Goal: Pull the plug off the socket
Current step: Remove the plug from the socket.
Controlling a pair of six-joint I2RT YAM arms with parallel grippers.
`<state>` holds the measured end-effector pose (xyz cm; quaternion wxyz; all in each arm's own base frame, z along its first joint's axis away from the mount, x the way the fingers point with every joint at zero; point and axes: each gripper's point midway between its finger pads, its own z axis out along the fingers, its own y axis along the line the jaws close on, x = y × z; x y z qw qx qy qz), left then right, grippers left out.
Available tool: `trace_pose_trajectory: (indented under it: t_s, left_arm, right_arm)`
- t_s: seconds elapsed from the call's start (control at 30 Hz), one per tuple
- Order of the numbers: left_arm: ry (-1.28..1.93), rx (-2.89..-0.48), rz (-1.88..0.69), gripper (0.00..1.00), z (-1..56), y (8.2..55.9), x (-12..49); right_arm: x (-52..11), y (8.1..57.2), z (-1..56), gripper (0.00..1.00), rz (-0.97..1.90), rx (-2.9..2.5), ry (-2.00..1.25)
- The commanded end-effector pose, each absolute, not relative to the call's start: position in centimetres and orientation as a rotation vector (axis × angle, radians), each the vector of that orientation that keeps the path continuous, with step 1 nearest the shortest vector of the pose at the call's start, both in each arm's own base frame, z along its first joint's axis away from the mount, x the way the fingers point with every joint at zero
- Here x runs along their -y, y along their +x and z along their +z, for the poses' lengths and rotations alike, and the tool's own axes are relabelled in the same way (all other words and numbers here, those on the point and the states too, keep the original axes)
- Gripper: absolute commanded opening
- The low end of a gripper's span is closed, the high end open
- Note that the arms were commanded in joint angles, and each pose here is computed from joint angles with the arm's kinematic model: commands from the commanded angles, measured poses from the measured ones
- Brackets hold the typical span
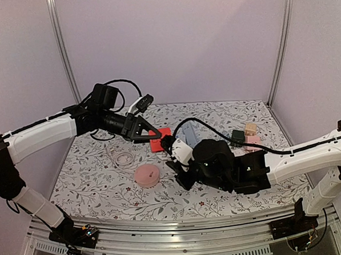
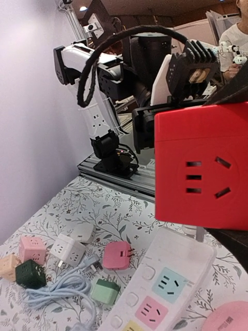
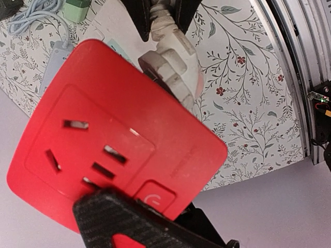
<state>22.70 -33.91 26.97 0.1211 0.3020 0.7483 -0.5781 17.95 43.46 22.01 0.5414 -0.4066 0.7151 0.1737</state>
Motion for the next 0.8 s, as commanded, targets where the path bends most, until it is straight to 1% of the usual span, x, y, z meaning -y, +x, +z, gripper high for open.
trace_pose_trajectory:
  t_s: [0.0, 0.27, 0.5, 0.77]
  left_arm:
    - [0.980, -2.064, -1.683, 0.00, 28.1, 22.4, 35.3]
    - [1.046, -2.055, -1.731, 0.00, 28.2, 21.0, 35.9]
    - [1.109, -2.084, -1.760, 0.00, 27.4, 19.6, 36.6]
    - [1.203, -2.128, -1.759, 0.00, 26.2, 17.8, 37.5]
  right_arm:
    - [-43.2, 18.9, 28.1, 0.00, 0.539, -1.560, -0.879]
    - [-40.6, 21.3, 29.5, 0.00, 0.478, -1.523, -0.897]
    - [-39.3, 21.4, 31.5, 0.00, 0.453, -1.474, -0.935]
    - [-40.1, 21.1, 32.7, 0.00, 0.410, -1.428, -1.040]
